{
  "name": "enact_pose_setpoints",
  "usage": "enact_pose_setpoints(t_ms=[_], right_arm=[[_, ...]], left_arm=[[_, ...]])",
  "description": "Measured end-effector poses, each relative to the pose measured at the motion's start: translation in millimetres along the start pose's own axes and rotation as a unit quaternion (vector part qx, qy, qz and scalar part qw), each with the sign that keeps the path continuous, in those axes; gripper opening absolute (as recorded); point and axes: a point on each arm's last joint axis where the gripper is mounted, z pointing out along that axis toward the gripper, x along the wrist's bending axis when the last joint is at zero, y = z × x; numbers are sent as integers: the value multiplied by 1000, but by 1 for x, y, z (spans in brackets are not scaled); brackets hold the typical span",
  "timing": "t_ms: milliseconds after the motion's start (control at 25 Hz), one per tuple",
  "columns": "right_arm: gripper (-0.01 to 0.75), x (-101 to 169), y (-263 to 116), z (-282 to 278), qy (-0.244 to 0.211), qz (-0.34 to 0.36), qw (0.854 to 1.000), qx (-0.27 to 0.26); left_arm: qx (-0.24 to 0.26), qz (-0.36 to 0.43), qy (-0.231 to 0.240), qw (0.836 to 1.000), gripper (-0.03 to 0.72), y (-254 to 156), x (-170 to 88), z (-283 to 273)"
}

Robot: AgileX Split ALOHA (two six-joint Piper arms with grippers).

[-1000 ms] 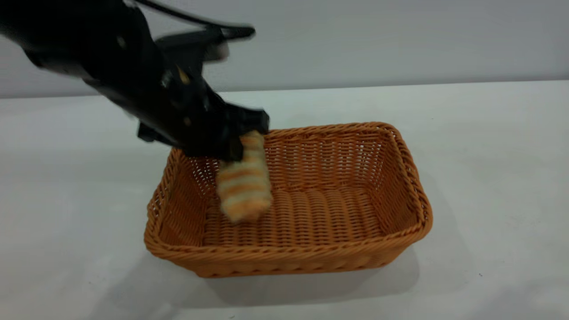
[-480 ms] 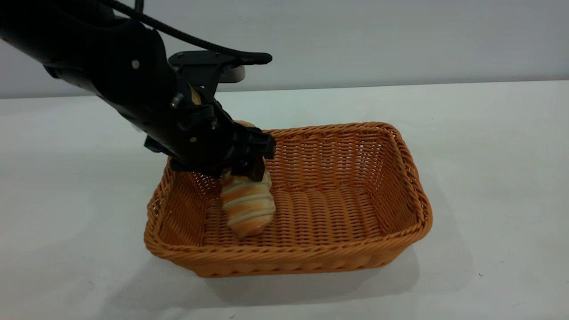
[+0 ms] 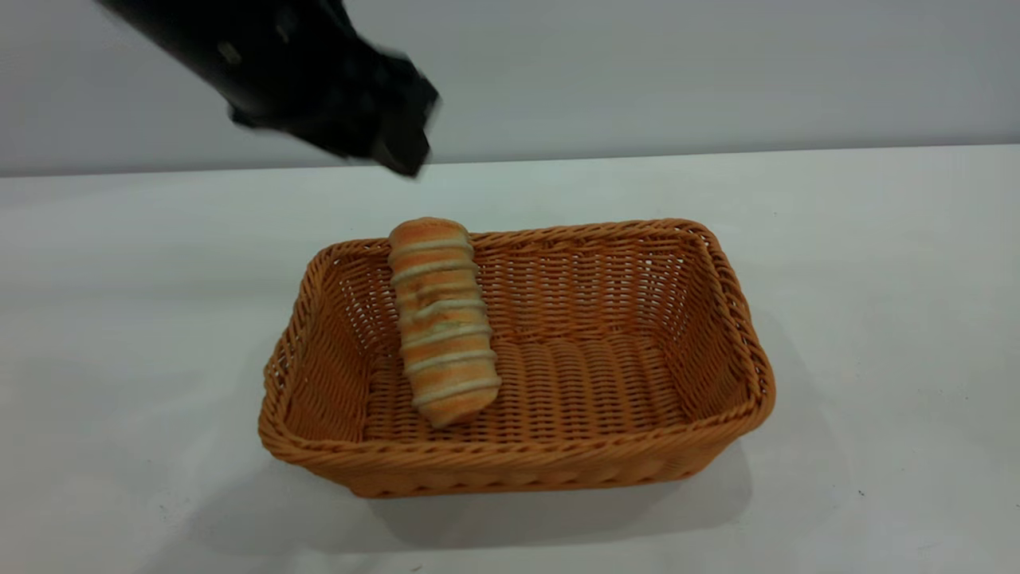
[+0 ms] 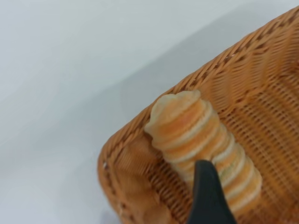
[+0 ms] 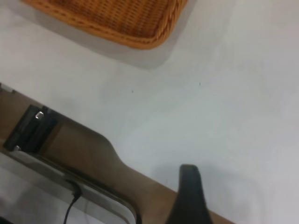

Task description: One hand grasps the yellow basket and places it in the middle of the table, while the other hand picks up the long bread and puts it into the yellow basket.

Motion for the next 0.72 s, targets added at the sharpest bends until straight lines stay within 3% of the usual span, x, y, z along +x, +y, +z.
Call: enact_pose_setpoints(t_ms=[320, 720], right_arm=[[589, 0, -45, -4, -14, 20, 999, -28], [589, 0, -86, 5, -26, 35, 998, -52]], left_arm=[[-7, 24, 9, 1000, 526, 13, 2, -80], [-2, 29, 17, 999, 526, -14, 4, -151]])
